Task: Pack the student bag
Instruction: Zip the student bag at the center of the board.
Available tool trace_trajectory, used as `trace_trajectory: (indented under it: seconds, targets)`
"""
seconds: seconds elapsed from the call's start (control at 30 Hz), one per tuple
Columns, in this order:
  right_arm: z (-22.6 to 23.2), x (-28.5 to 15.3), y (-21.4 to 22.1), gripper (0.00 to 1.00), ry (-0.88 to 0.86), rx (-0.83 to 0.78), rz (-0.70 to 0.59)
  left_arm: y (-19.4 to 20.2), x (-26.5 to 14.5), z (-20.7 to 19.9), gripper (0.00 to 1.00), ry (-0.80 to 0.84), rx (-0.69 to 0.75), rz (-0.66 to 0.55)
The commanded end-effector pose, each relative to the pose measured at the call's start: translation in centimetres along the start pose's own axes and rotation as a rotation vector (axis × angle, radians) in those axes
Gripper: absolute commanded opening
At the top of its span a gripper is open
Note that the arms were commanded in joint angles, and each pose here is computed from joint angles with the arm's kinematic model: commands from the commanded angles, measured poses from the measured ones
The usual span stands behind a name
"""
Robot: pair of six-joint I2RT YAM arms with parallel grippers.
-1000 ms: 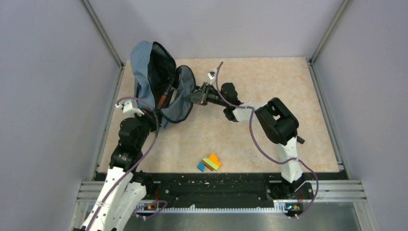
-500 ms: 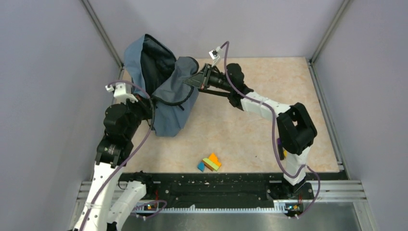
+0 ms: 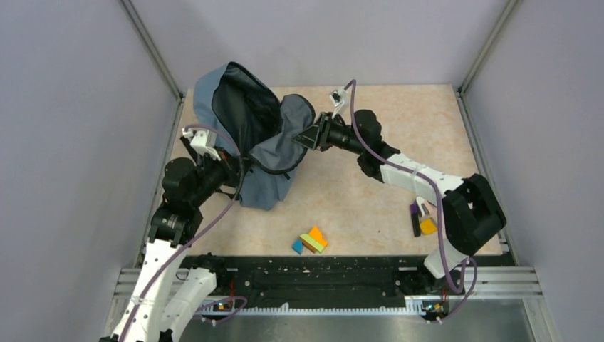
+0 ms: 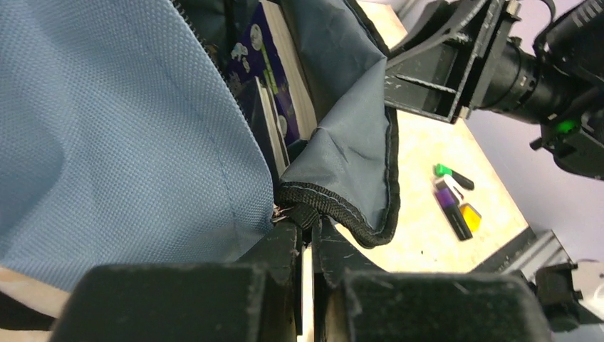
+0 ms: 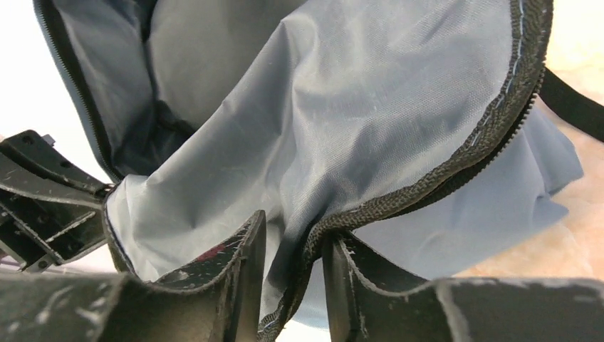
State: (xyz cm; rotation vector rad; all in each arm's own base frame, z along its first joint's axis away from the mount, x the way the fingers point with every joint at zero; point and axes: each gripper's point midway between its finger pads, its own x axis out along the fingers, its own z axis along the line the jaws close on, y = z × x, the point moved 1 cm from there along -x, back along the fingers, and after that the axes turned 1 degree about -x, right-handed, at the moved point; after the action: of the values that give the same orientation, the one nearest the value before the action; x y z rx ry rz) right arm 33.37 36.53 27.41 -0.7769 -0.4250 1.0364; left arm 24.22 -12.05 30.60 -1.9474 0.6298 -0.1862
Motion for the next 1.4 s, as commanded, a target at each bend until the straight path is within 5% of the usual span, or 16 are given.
trace_trajectory:
  seconds: [0.0, 0.17, 0.37, 0.5, 0.6, 0.7, 1.03, 1.37]
  targets:
    - [1.1, -1.2, -2.5, 0.35, 0.003, -0.074, -0.101, -1.9, -0.7, -2.2, 0.00, 0.128, 0.078, -0.113]
    - [0.1, -2.3, -2.8, 0.50, 0.107, -0.127, -0.100, -1.4, -1.1, -2.0, 0.00, 0.114, 0.079, -0.100]
    - [-0.5, -3.7, -3.6, 0.52, 0.204, -0.195, -0.097, -1.0, -1.1, -2.1, 0.00, 0.125, 0.076, -0.088]
    - [-0.2, -3.7, -3.1, 0.19, 0.182, -0.188, -0.069, -1.3, -1.2, -2.2, 0.00, 0.127, 0.074, -0.095]
    - [0.6, -3.8, -3.6, 0.16, 0.173, -0.199, -0.059, -1.9, -1.4, -2.8, 0.00, 0.141, 0.082, -0.107]
    - [1.5, -4.1, -5.1, 0.00, 0.186, -0.237, -0.074, -3.5, -2.1, -3.7, 0.00, 0.156, 0.096, -0.146]
    - [10.2, -5.2, -13.0, 0.05, 0.011, -0.316, -0.243, -7.4, -3.8, -5.5, 0.00, 0.145, 0.152, -0.198]
    - [12.5, -3.9, -15.8, 0.07, -0.097, -0.247, -0.358, -8.9, -4.6, -7.0, 0.00, 0.186, 0.134, -0.229]
